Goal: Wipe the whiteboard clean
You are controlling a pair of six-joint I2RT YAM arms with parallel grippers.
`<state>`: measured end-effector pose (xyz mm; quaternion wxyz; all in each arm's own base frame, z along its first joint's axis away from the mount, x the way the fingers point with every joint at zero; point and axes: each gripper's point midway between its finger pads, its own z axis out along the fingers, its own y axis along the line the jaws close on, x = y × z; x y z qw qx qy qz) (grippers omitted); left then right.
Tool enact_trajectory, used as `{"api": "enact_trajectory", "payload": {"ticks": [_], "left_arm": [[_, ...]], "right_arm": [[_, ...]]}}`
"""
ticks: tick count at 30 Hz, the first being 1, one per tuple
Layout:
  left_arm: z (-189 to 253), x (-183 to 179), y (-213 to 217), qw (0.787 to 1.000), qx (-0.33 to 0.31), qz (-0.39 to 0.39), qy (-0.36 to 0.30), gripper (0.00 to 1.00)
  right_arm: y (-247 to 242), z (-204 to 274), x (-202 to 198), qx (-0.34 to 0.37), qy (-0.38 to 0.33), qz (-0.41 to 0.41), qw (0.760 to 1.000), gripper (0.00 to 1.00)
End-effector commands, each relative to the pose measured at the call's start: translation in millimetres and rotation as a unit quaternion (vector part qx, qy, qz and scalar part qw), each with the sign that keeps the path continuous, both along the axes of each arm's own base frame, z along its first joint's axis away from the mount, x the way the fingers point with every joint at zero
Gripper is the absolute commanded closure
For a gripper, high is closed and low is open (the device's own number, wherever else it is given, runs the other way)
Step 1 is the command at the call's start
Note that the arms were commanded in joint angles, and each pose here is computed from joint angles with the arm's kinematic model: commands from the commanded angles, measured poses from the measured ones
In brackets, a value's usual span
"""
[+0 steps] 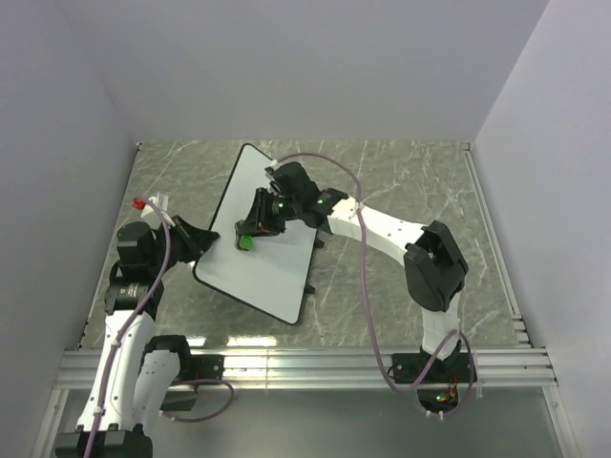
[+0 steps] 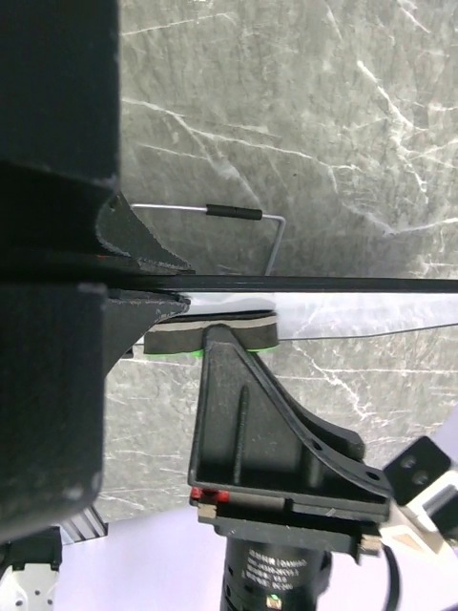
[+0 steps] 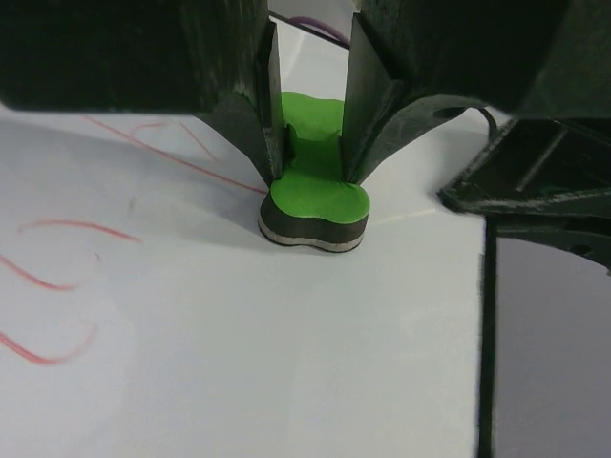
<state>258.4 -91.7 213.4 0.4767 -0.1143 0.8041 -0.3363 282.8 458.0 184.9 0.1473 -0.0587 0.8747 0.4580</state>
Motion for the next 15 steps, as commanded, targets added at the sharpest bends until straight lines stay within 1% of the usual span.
{"api": "enact_trajectory", "payload": {"ticks": [1,3,4,6,7,13,15], "left_arm": [[-15,-3,-2,0.998,0.046,-0.027,-0.016,1.00],[-13,-4,-2,0.998,0.046,-0.028,-0.023,1.00],[-11,-5,-3,0.998,0.046,-0.033,-0.028,1.00],[-10,-6,-5,0.998,0.044,-0.037,-0.030,1.00],[-10,-7,-6,0.998,0.043,-0.042,-0.032,1.00],[-9,-6,-5,0.998,0.048,-0.036,-0.036,1.00],[-8,-7,-5,0.997,0.048,-0.039,-0.040,1.00]], "right_arm": [[-15,-71,-30,-0.076,0.024,0.010,0.997,1.00],[-22,-84,-37,-0.084,0.025,0.013,0.996,1.00],[-33,-103,-48,-0.102,0.039,0.014,0.994,1.00],[-43,-113,-55,-0.108,0.044,0.013,0.993,1.00],[-55,-128,-63,-0.124,0.056,0.012,0.991,1.00],[-96,-163,-96,-0.162,0.094,0.001,0.982,1.00],[-108,-170,-100,-0.172,0.101,-0.005,0.980,1.00]]}}
